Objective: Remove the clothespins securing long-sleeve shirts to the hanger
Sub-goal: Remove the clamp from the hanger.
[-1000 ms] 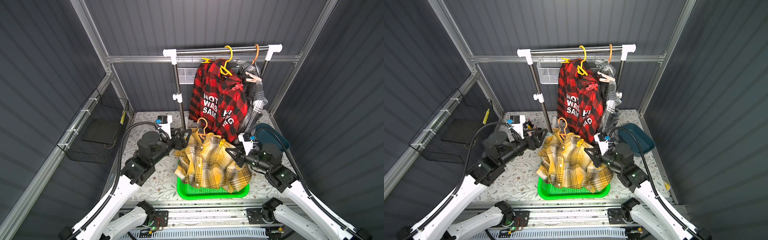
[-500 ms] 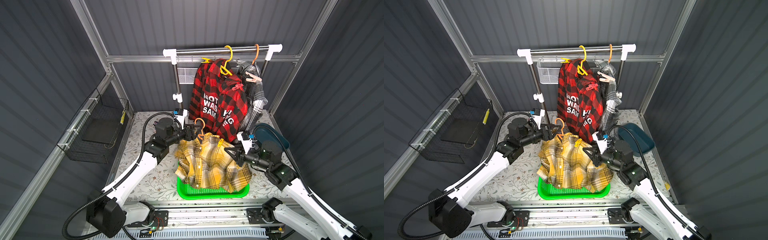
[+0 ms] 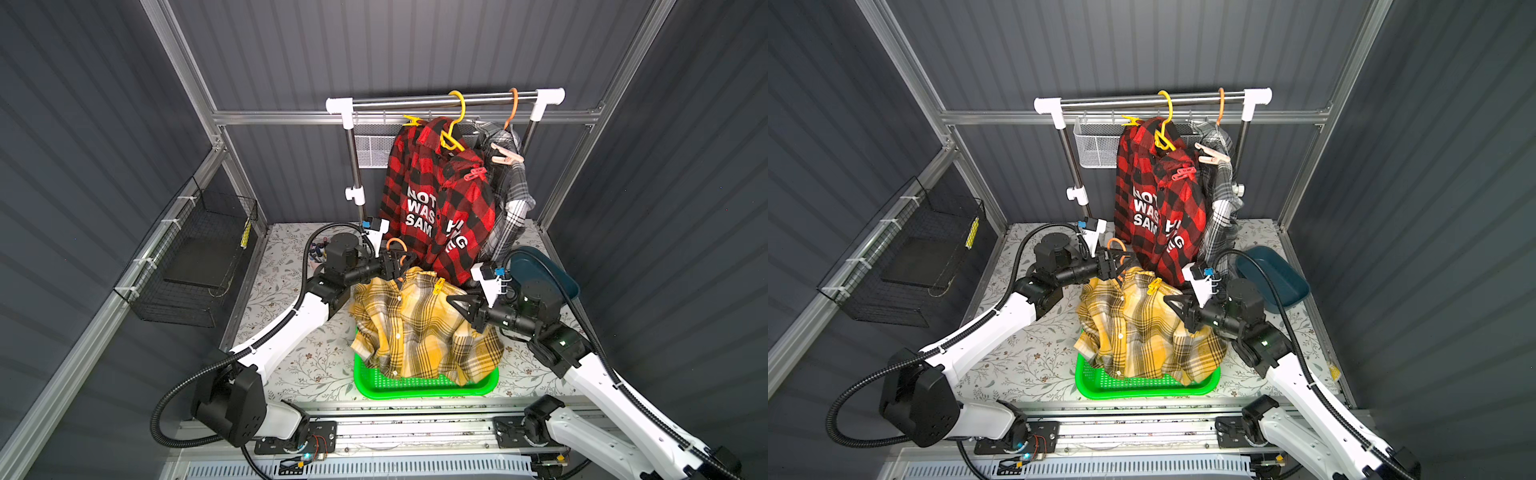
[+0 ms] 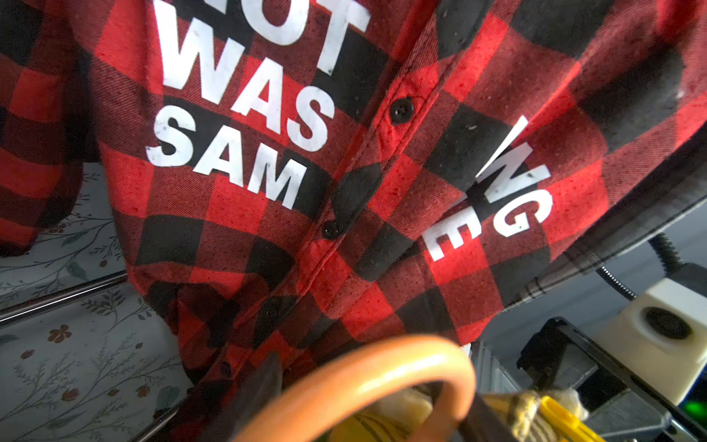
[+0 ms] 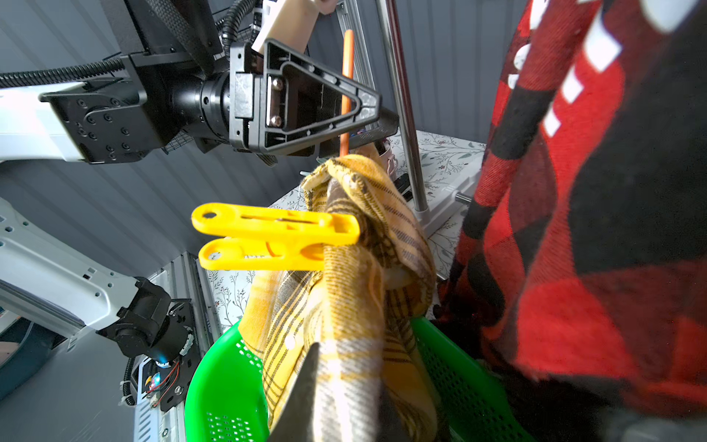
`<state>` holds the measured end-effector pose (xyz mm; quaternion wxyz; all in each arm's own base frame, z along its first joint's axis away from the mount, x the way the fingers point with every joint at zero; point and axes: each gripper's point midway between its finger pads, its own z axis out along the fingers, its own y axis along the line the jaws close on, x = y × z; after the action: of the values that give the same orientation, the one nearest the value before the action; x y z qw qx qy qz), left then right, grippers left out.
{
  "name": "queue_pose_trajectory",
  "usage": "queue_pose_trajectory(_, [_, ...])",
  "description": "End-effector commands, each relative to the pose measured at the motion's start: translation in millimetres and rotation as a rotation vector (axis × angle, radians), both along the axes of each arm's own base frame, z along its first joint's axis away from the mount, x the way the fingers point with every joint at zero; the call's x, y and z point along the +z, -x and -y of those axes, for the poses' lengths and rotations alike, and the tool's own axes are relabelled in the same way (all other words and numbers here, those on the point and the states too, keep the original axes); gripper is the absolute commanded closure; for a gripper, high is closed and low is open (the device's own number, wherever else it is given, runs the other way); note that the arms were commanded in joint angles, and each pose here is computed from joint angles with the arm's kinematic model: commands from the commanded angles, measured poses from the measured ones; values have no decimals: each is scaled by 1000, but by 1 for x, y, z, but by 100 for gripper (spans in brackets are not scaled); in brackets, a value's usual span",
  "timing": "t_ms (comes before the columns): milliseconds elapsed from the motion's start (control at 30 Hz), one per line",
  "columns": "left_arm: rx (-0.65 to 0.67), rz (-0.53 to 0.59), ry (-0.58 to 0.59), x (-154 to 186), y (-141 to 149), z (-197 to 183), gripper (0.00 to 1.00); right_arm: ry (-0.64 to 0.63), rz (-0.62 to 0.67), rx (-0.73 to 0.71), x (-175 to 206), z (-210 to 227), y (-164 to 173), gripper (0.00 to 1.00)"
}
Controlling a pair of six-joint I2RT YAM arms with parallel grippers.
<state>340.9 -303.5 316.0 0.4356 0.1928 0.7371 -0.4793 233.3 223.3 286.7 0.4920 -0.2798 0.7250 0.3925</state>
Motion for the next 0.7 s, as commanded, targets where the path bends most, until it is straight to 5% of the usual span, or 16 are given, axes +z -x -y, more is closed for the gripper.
queue_pose_trajectory(0, [-24, 89, 29, 23, -1, 4, 42, -35, 52, 31, 25, -3, 3, 100])
queue_pose_trajectory(167, [-30, 97, 36, 19, -4, 6, 56, -23, 43, 24, 23, -3, 1, 100])
queue_pose_trajectory(333, [-29, 112, 43, 19, -4, 4, 80, -15, 30, 24, 21, -4, -1, 95])
queue_pose_trajectory(433, [-23, 123, 44, 20, -5, 2, 83, -12, 28, 28, 20, -4, -1, 91])
queue_pose_trajectory(667, [-21, 156, 26, 18, -7, -6, 100, 18, 30, 7, 19, 0, -1, 58])
